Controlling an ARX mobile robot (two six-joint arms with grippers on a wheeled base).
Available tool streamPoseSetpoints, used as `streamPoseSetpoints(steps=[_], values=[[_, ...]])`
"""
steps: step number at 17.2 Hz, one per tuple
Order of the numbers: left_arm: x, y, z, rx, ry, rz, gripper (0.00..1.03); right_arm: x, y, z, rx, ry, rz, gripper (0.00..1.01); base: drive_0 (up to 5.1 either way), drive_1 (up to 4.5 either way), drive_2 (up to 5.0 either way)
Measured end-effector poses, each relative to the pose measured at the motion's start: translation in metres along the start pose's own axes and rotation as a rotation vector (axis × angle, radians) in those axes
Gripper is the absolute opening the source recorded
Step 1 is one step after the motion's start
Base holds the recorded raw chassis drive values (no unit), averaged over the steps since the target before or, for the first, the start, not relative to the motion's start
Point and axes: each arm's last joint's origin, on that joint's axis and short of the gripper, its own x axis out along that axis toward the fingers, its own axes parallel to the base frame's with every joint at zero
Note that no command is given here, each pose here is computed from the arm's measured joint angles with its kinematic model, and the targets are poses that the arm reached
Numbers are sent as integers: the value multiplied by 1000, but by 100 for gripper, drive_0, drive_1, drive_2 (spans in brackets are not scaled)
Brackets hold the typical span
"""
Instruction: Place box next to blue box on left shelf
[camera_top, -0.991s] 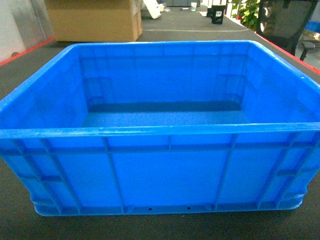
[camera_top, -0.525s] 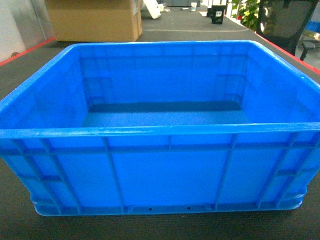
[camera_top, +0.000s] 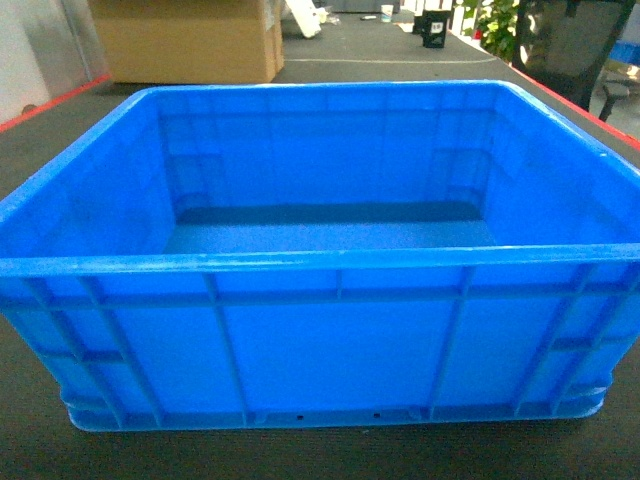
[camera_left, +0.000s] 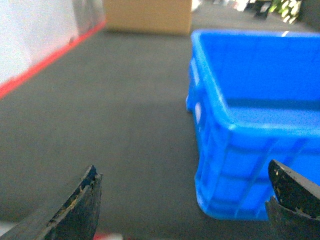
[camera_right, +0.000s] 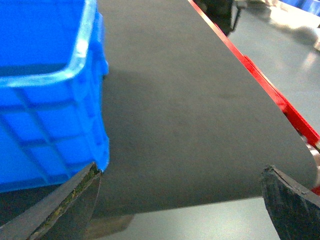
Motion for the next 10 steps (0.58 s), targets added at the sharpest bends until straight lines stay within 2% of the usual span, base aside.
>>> streamPoseSetpoints(steps=[1, 2, 3, 4, 5, 6, 7, 10], values=[[2, -2, -2, -16, 89, 83, 98, 0, 0, 0, 10, -15, -94, 98, 0, 0, 0], [4, -1, -2, -41, 89, 137, 98, 0, 0, 4, 39, -50, -138, 98, 0, 0, 0], [6, -4, 4, -63, 57, 127, 98, 3, 2, 8, 48, -54, -122, 98, 0, 0, 0], [9, -6, 11, -68, 40, 110, 98, 7, 4, 13, 53, -58, -95, 98, 0, 0, 0], [16, -9, 21, -68, 27, 89, 98, 11, 8, 26, 69, -83, -51, 98, 0, 0, 0], [29, -15, 40, -54, 0, 55, 98, 18, 11, 54, 85, -133, -3, 98, 0, 0, 0], [42, -22, 62, -32, -36, 21, 98, 28, 15, 79, 85, -138, 45, 98, 0, 0, 0], [57, -28, 81, -20, -54, 1, 98, 39, 17, 97, 77, -113, 93, 98, 0, 0, 0]])
